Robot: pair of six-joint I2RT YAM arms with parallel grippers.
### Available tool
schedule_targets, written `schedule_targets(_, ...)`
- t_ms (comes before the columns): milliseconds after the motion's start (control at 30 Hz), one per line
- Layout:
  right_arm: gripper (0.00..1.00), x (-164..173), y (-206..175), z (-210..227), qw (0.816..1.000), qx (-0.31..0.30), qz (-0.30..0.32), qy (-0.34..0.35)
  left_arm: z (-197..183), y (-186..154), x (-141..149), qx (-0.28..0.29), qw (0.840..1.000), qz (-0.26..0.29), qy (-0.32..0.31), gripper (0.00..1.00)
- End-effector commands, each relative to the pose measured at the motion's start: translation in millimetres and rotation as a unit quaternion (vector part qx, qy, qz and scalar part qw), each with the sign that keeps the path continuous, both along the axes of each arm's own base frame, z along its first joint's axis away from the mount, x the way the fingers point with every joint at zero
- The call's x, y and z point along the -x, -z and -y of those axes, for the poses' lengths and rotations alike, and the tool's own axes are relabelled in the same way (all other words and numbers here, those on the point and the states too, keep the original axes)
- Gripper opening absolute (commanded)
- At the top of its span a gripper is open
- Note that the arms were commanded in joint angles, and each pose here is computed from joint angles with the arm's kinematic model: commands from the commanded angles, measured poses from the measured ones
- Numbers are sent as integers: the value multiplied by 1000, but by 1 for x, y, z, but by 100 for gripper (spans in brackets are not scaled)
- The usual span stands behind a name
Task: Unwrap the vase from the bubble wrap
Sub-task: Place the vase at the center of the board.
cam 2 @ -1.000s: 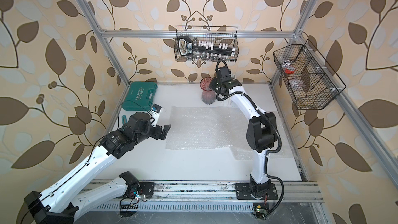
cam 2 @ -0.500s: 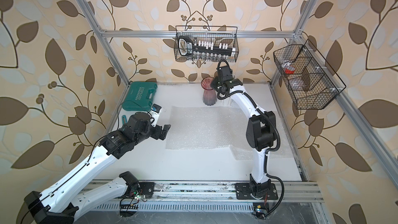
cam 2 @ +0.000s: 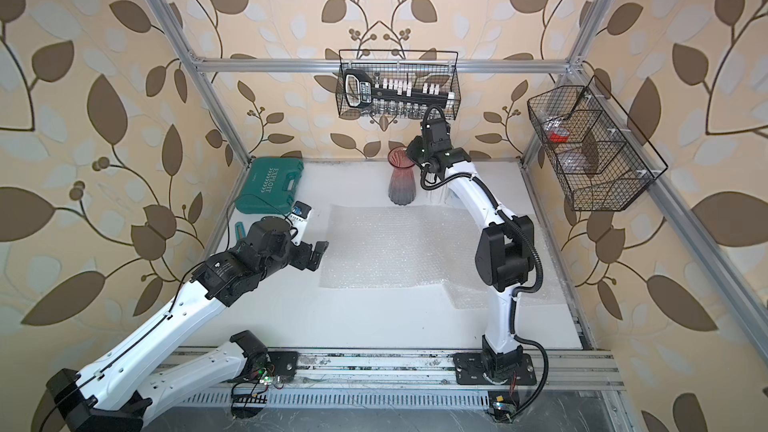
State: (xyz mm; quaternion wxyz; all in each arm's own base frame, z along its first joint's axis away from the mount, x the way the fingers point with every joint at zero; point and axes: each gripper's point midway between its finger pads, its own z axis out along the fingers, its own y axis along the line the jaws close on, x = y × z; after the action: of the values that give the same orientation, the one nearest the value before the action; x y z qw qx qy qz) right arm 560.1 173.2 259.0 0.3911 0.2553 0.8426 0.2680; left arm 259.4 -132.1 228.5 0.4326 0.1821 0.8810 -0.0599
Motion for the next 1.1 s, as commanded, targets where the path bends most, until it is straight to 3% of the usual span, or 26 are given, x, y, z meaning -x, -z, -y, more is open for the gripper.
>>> schedule_targets(0,32,1,-14,2,1000,-10,13,0,-1,-13,-3,7,1000,14,-7,99)
schedule_targets(400,32,2,-5,3,1000,-11,5,-9,-1,-11,-3,4,1000,12,-7,99)
schedule_targets(600,37,6,-21,-8,997,-2,41,-60,-3,-17,-6,16,999,18,-24,99)
schedule_targets(700,37,13,-32,-16,992,20,71,-107,-8,-28,-11,42,997,22,-63,99)
schedule_targets(767,37,20,-44,-17,986,36,101,-126,-19,-35,-18,64,990,29,-122,99)
schedule_targets(867,37,34,-53,-12,978,64,138,-140,-42,-39,-28,79,971,50,-221,99)
schedule_targets(1067,40,67,-71,12,962,151,183,-136,-70,-52,-44,61,941,119,-312,99)
